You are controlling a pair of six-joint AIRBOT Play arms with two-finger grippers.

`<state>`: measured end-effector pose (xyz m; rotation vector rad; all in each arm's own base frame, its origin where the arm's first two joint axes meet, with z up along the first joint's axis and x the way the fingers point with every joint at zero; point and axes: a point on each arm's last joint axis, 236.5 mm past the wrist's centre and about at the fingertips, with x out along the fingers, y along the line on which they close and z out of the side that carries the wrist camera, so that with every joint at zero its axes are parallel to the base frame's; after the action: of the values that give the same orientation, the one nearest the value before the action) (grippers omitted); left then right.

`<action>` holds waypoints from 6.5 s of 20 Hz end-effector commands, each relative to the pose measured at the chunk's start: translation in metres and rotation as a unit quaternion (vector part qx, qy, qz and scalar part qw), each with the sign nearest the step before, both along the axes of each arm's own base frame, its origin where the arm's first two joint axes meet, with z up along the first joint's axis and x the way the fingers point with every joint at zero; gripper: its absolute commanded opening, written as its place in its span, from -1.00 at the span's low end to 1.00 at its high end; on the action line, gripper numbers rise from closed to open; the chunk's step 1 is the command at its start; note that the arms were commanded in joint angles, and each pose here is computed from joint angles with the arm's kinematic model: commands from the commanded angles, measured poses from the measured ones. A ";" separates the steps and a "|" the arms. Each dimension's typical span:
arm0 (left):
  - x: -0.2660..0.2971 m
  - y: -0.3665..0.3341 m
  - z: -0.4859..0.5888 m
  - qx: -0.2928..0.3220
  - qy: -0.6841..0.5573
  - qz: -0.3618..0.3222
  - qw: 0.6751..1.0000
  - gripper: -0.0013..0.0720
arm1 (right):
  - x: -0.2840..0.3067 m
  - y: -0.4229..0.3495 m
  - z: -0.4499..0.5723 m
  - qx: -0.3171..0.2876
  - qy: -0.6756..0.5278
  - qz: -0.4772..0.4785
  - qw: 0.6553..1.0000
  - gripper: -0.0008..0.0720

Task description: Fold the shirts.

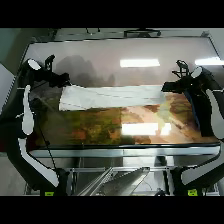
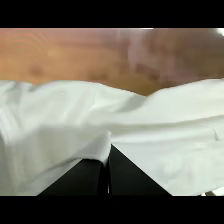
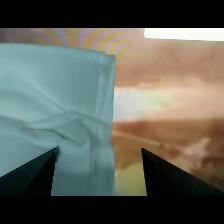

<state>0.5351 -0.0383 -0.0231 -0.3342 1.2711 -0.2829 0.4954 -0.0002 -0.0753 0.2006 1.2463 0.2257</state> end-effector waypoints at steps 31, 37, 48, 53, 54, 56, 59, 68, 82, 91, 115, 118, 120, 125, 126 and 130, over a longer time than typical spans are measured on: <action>-0.011 -0.131 0.017 0.027 -0.029 -0.138 0.990 -0.91 | -0.007 0.105 0.018 0.267 0.027 0.091 0.959 -0.93; -0.047 -0.283 -0.041 -0.114 0.019 -0.189 0.975 -0.92 | 0.001 0.081 0.163 0.273 -0.058 0.130 0.951 -0.93; -0.057 -0.361 0.006 -0.197 -0.026 -0.214 0.956 -0.91 | -0.007 0.096 0.237 0.332 -0.089 0.153 0.926 -0.93; -0.067 -0.233 0.184 -0.186 -0.133 -0.223 0.948 -0.91 | -0.002 0.191 0.261 0.379 -0.112 0.184 0.900 -0.93; -0.071 -0.201 0.219 -0.180 -0.166 -0.199 0.949 -0.91 | -0.003 0.225 0.263 0.384 -0.117 0.196 0.895 -0.92; -0.088 -0.137 0.284 -0.159 -0.239 -0.148 0.946 -0.91 | -0.007 0.307 0.262 0.399 -0.131 0.210 0.883 -0.92; -0.119 -0.065 0.343 -0.112 -0.327 -0.085 0.934 -0.91 | -0.010 0.432 0.227 0.409 -0.164 0.191 0.877 -0.92; -0.146 -0.006 0.291 -0.078 -0.305 -0.023 0.949 -0.91 | -0.023 0.534 0.092 0.391 -0.148 0.142 0.897 0.44; -0.147 -0.007 0.231 -0.096 -0.246 -0.016 0.964 -0.91 | 0.008 0.243 0.027 0.158 0.093 0.079 0.980 0.96; -0.148 -0.007 0.231 -0.095 -0.245 -0.016 0.965 -0.91 | 0.011 0.329 -0.025 0.265 0.102 0.064 0.957 0.92; -0.151 -0.009 0.229 -0.097 -0.238 -0.022 0.966 -0.91 | 0.019 -0.113 0.319 0.207 -0.226 -0.262 0.915 -0.93; -0.152 -0.009 0.228 -0.097 -0.237 -0.023 0.966 -0.91 | -0.058 -0.189 0.285 0.129 -0.130 -0.350 0.919 -0.93; -0.154 -0.011 0.227 -0.099 -0.233 -0.026 0.967 -0.91 | -0.116 -0.214 0.252 0.074 -0.044 -0.402 0.912 -0.93; -0.158 -0.013 0.226 -0.101 -0.226 -0.032 0.968 -0.91 | -0.240 -0.236 0.175 -0.040 0.119 -0.518 0.846 -0.92; -0.159 -0.013 0.225 -0.102 -0.223 -0.034 0.969 -0.91 | -0.262 -0.236 0.153 -0.062 0.153 -0.527 0.834 -0.92; -0.159 -0.014 0.225 -0.102 -0.222 -0.035 0.969 -0.91 | -0.306 -0.225 0.075 -0.090 0.230 -0.527 0.813 -0.83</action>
<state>0.3770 -0.0518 0.2021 -0.3769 0.8092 -0.5181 0.2383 -0.2257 0.0469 0.8239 1.3189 -0.8317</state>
